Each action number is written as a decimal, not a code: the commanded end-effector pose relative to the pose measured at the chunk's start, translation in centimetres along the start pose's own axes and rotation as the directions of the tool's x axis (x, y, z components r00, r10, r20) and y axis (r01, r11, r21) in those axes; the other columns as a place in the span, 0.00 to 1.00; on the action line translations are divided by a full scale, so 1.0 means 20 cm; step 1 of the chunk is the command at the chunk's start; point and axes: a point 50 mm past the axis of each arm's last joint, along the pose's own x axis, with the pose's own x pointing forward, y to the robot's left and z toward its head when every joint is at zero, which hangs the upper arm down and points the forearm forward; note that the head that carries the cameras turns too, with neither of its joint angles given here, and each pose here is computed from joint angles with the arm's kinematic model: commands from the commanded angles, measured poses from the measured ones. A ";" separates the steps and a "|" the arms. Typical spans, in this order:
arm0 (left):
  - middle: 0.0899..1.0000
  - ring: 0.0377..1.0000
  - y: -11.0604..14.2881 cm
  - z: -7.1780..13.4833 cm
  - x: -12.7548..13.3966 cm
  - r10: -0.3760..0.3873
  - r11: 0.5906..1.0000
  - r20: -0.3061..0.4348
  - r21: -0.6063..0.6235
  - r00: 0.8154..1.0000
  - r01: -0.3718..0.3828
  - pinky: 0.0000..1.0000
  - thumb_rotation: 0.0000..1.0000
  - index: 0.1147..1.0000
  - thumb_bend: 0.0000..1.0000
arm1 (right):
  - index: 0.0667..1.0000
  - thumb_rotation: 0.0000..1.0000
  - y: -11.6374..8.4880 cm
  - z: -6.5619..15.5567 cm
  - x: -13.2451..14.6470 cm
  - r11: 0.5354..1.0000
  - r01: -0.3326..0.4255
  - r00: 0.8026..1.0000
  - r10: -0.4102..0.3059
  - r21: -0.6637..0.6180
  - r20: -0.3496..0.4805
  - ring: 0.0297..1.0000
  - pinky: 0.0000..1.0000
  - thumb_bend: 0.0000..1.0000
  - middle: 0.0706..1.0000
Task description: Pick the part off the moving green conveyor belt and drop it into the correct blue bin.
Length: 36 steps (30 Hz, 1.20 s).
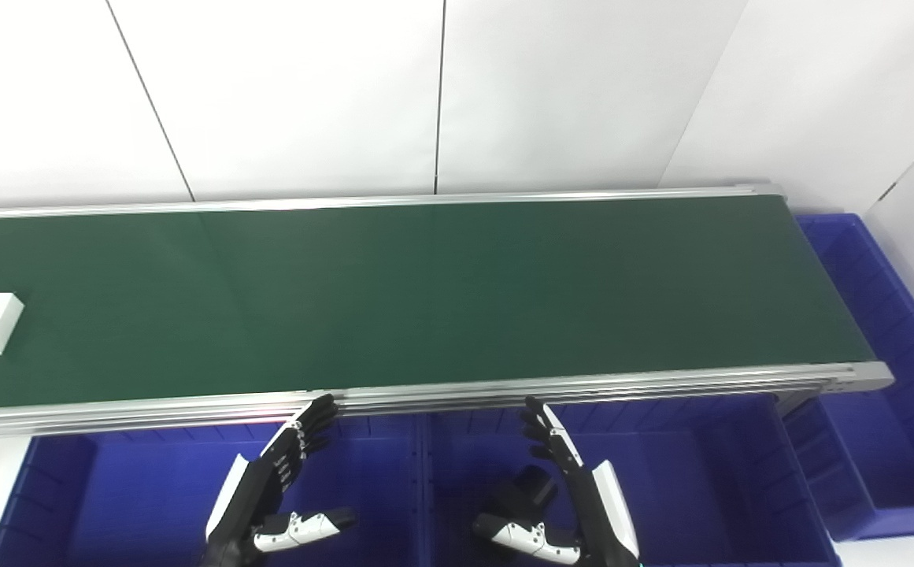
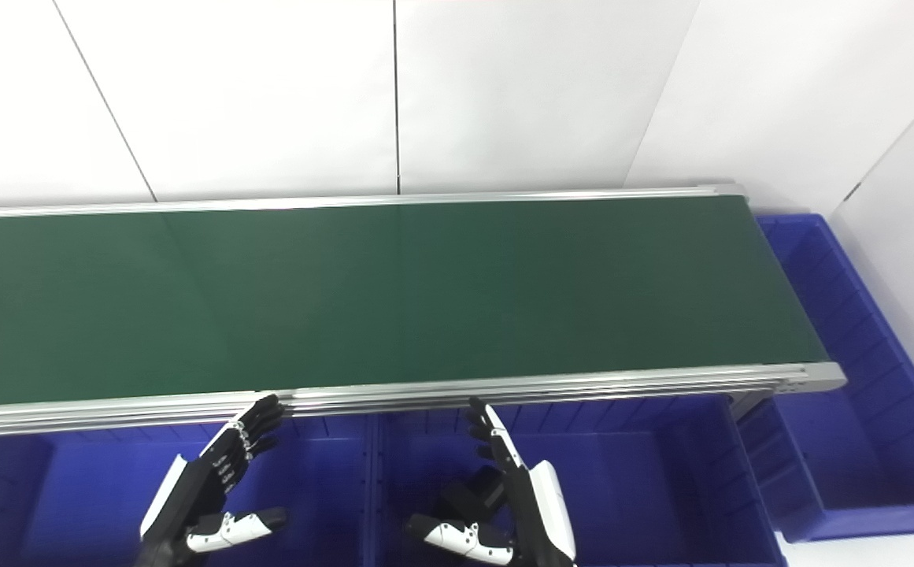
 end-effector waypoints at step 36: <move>0.79 0.79 -0.10 0.02 0.10 -0.032 0.985 0.064 0.173 0.997 0.021 0.72 0.31 0.75 0.99 | 0.98 0.43 -0.08 -0.09 0.00 0.998 0.010 1.000 -0.010 0.065 0.010 0.92 0.83 0.81 0.92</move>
